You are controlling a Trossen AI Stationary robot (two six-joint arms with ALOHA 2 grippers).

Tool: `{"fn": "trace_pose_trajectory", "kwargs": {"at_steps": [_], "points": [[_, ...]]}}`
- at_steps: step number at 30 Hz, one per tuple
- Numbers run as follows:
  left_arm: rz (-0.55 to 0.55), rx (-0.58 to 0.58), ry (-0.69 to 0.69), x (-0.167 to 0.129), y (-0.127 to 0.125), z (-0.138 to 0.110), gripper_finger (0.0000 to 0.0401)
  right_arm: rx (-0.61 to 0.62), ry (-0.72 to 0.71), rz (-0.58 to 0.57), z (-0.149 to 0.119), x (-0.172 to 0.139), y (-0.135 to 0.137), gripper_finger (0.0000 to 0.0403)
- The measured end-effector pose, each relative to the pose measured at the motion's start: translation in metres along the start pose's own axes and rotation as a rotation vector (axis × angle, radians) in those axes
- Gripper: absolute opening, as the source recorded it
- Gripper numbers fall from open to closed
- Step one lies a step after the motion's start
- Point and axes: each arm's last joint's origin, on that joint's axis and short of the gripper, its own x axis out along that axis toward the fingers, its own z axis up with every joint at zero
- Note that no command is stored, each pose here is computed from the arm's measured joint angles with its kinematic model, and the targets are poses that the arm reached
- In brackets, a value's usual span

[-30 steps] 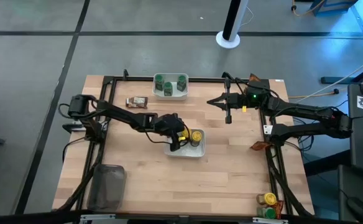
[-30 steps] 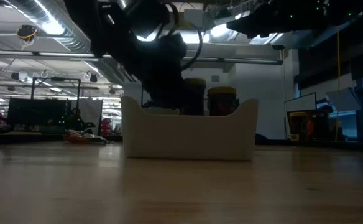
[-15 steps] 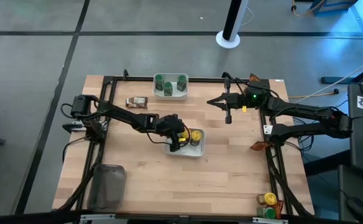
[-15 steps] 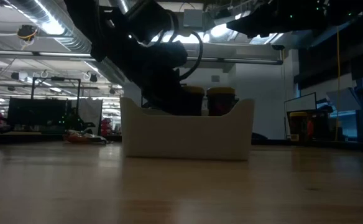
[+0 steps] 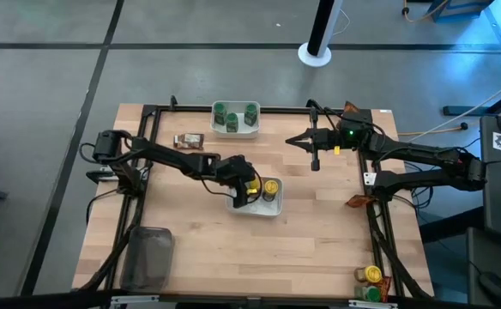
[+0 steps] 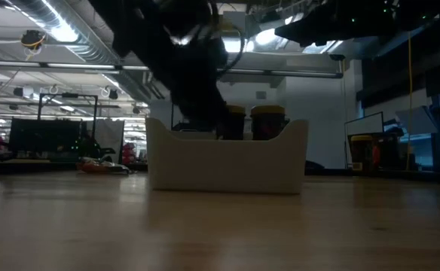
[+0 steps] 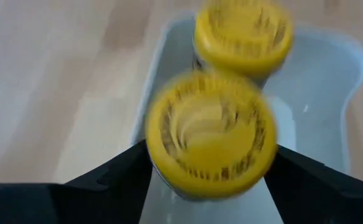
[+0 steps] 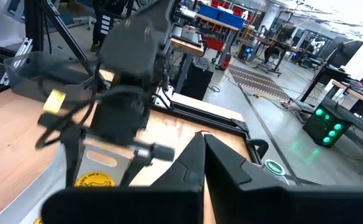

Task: Sort spices by type
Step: Put the top left yellow seasoning bottle into the bottom white bin, then put the top yellow seasoning bottle into the bottom white bin

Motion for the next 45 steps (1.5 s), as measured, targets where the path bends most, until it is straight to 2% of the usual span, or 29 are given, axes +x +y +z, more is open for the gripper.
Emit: {"fn": "trace_pose_trajectory", "kwargs": {"at_steps": [5,12,15,19,21,24,31,36,40,43,45], "points": [[0.007,0.023,-0.009,-0.024,0.002,0.013,0.0276,0.000,0.000,0.000,0.000,0.000,0.000,0.0010],[0.038,0.083,-0.111,-0.059,0.005,0.030,0.0276,0.000,0.000,0.000,0.000,0.000,0.000,0.0010],[0.062,0.073,-0.161,-0.073,0.008,0.036,0.0276,0.000,0.001,0.001,0.000,0.000,0.000,0.0010],[0.061,0.005,-0.212,-0.090,0.009,0.041,0.0276,0.001,0.004,0.001,0.000,0.000,0.000,0.0010],[0.067,0.049,-0.243,-0.095,0.010,0.044,0.0276,0.002,0.006,0.002,-0.001,0.000,0.000,0.0010],[0.129,0.042,-0.259,-0.100,0.012,0.046,0.0276,0.003,0.007,0.003,-0.001,0.000,0.000,0.0010],[0.210,0.037,-0.209,-0.104,0.021,0.042,0.0277,0.005,0.029,-0.035,-0.002,0.000,-0.001,0.0010],[0.337,0.031,-0.137,-0.104,0.036,0.036,0.0277,0.006,0.079,-0.142,-0.004,0.000,-0.004,0.0010],[0.385,0.081,-0.112,-0.104,0.048,0.035,0.0277,0.007,0.184,-0.340,-0.008,-0.002,-0.008,0.0014],[0.409,0.148,-0.099,-0.105,0.056,0.035,0.0277,-0.033,0.300,-0.494,-0.013,-0.005,-0.012,0.0040],[0.425,0.179,-0.105,-0.103,0.062,0.033,0.0277,-0.060,0.370,-0.577,-0.016,-0.007,-0.013,0.0071]]}}
